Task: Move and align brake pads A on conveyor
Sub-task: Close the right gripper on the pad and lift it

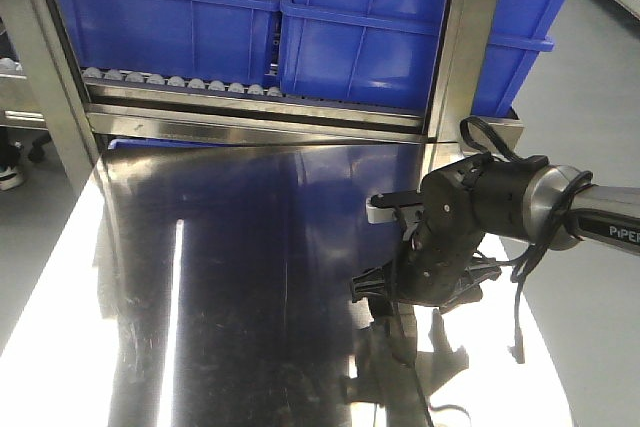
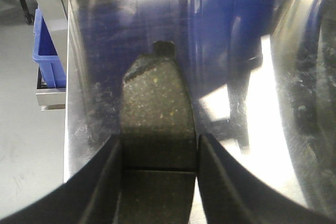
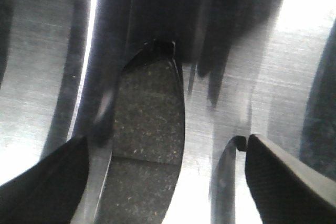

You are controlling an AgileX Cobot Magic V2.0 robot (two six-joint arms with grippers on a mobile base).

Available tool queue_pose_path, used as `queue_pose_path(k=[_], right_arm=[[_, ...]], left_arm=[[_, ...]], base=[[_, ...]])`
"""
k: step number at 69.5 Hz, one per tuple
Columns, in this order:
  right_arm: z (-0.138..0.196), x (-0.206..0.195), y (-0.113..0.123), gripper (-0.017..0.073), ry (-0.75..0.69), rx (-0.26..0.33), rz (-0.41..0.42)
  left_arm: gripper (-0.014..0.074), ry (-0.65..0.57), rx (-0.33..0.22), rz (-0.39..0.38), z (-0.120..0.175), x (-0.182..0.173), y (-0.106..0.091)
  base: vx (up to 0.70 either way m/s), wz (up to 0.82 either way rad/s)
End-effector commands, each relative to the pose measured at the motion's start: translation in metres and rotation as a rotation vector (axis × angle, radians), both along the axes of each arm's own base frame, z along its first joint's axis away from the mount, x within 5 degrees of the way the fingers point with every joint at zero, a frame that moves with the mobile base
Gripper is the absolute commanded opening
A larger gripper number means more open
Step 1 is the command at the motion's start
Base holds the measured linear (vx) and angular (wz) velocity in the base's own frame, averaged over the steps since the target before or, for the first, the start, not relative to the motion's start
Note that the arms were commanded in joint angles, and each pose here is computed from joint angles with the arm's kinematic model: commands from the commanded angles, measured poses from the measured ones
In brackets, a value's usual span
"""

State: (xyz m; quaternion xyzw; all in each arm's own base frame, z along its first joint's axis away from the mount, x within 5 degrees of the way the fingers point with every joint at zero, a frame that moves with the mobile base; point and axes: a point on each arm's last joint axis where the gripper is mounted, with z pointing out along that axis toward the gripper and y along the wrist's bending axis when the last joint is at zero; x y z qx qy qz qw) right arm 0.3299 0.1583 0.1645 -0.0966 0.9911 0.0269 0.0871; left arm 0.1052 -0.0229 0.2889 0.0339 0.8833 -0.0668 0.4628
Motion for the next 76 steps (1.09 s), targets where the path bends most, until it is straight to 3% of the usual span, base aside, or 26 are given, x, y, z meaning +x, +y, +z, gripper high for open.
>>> queue_pose_path(k=[1,45,76], right_arm=[[0.0191,0.0052,0.0017,0.0539,-0.074,0.027,0.012],[0.0191,0.0052,0.0016,0.0183,-0.076,0.023,0.018],[0.0235,0.0031,-0.001,0.0141,-0.074,0.001,0.029]], left_arm=[[0.0003,-0.102,-0.023,-0.012,0.0155,0.0041,-0.002],[0.0003,-0.102,-0.023,-0.012,0.0155,0.0041,-0.002],[0.0003,-0.102,-0.023,-0.012,0.0155,0.0041,-0.002]], base=[[0.0,0.0],[0.0,0.0],[0.0,0.0]])
